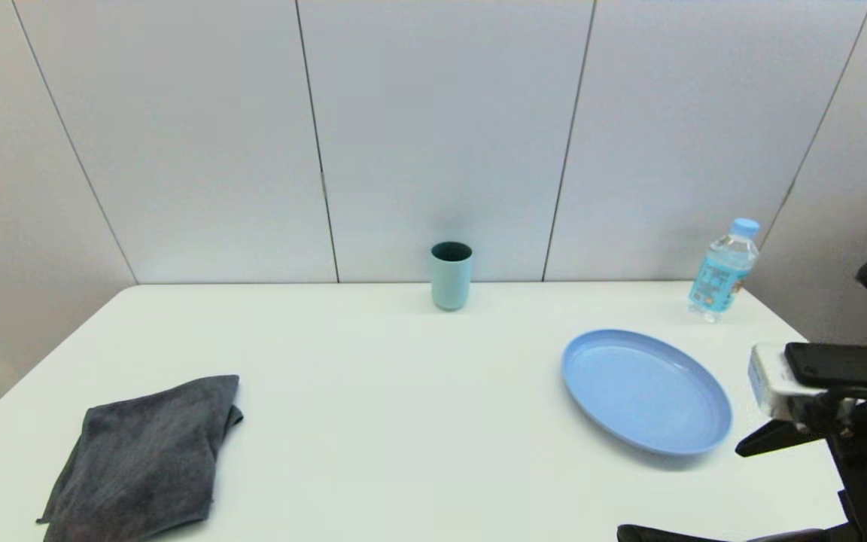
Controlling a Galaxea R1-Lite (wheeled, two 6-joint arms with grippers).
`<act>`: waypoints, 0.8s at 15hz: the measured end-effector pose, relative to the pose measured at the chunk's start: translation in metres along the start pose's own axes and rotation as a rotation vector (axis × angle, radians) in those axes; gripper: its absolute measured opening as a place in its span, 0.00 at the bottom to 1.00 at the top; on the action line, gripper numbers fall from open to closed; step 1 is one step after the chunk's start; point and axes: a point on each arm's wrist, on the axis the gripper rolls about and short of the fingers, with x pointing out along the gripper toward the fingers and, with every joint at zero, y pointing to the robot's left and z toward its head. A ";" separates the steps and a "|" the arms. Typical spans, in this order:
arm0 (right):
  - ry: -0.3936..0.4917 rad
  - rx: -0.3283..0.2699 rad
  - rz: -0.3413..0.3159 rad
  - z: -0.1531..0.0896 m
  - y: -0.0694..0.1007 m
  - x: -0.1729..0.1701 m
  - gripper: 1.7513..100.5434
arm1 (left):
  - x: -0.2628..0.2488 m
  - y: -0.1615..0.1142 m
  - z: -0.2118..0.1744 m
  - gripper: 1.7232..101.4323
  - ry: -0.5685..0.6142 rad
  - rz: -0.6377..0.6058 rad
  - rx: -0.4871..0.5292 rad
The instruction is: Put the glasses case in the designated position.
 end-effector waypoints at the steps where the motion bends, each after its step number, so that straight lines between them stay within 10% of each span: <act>1: -0.031 0.072 -0.035 0.000 0.002 -0.005 0.83 | 0.000 0.000 0.000 0.96 0.000 0.000 0.000; 4: -0.109 0.320 -0.195 -0.008 0.013 -0.023 0.88 | 0.000 0.000 0.000 0.96 0.001 0.000 0.000; 8: -0.203 0.608 -0.593 -0.029 0.034 -0.047 0.92 | 0.000 0.000 0.000 0.96 0.001 0.001 0.000; 12: -0.408 0.702 -0.885 -0.058 0.064 -0.059 0.94 | 0.000 0.000 0.000 0.96 0.000 0.001 0.000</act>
